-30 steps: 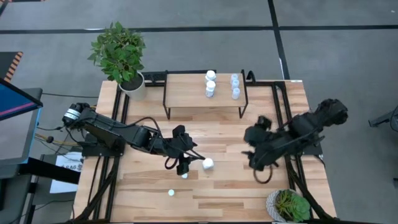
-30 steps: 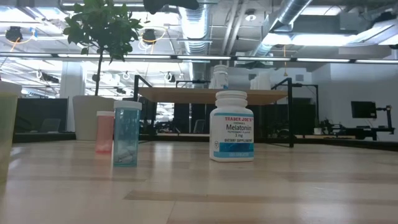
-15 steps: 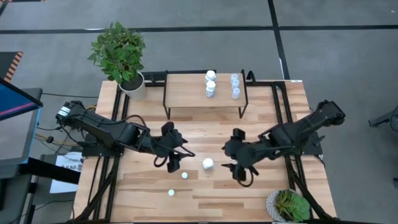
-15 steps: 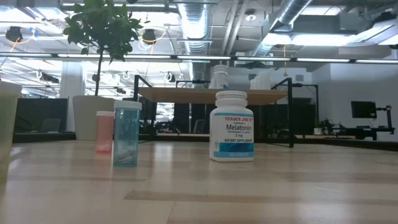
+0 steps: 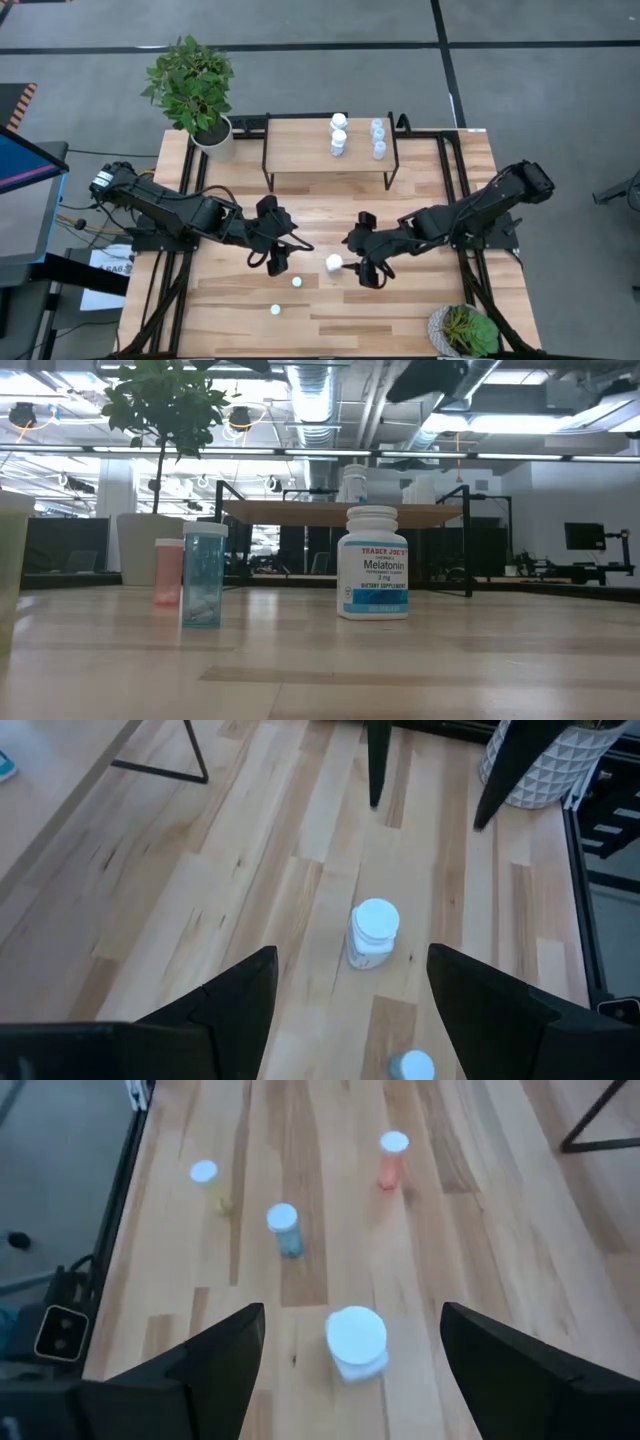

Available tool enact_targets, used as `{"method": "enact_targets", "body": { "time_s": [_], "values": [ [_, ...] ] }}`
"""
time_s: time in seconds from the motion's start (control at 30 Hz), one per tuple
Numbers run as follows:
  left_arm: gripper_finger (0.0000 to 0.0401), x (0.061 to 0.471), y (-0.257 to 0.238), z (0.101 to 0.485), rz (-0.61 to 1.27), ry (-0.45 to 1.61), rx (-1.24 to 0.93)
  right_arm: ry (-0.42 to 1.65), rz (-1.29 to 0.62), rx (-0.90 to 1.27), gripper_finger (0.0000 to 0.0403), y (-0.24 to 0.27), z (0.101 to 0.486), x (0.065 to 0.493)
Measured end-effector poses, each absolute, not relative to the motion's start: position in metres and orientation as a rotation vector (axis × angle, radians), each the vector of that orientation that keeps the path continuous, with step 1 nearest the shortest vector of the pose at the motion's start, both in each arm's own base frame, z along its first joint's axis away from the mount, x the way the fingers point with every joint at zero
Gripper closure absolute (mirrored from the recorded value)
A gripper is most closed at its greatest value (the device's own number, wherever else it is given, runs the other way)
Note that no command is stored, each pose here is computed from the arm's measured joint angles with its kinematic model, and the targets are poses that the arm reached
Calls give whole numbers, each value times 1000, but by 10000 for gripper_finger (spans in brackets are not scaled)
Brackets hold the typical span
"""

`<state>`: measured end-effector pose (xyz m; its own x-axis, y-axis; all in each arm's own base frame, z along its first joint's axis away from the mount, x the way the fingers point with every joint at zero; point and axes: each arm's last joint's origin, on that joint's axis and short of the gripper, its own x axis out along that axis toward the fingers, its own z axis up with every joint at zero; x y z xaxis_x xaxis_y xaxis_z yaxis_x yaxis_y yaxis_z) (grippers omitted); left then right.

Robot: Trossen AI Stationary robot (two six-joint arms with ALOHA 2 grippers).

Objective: Pick and place medicine bottles onto shelf by color
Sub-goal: Put the white medicine bottle on the shelf aligned with the other white medicine bottles

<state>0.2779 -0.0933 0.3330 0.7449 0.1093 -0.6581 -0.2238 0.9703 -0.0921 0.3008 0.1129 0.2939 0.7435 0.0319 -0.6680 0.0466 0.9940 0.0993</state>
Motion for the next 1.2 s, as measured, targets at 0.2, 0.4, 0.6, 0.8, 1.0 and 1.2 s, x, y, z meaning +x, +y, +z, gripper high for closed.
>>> {"method": "enact_targets", "body": {
  "time_s": [0.2, 0.4, 0.6, 0.8, 1.0, 1.2],
  "values": [
    [156, 277, -93, 333, 185, 714, -167, 666, 38, 77, 81, 113, 274, 304],
    [156, 276, -93, 331, 189, 729, -160, 731, 86, -43, 81, 122, 240, 325],
    [156, 275, -92, 330, 194, 744, -160, 827, 68, -84, 84, 125, 226, 343],
    [156, 275, -92, 330, 194, 744, -160, 894, 59, -99, 86, 124, 214, 356],
    [156, 274, -92, 329, 198, 761, -153, 947, 42, -111, 86, 120, 204, 358],
    [156, 274, -92, 329, 198, 759, -153, 978, 34, -121, 86, 117, 195, 360]
  ]
}}
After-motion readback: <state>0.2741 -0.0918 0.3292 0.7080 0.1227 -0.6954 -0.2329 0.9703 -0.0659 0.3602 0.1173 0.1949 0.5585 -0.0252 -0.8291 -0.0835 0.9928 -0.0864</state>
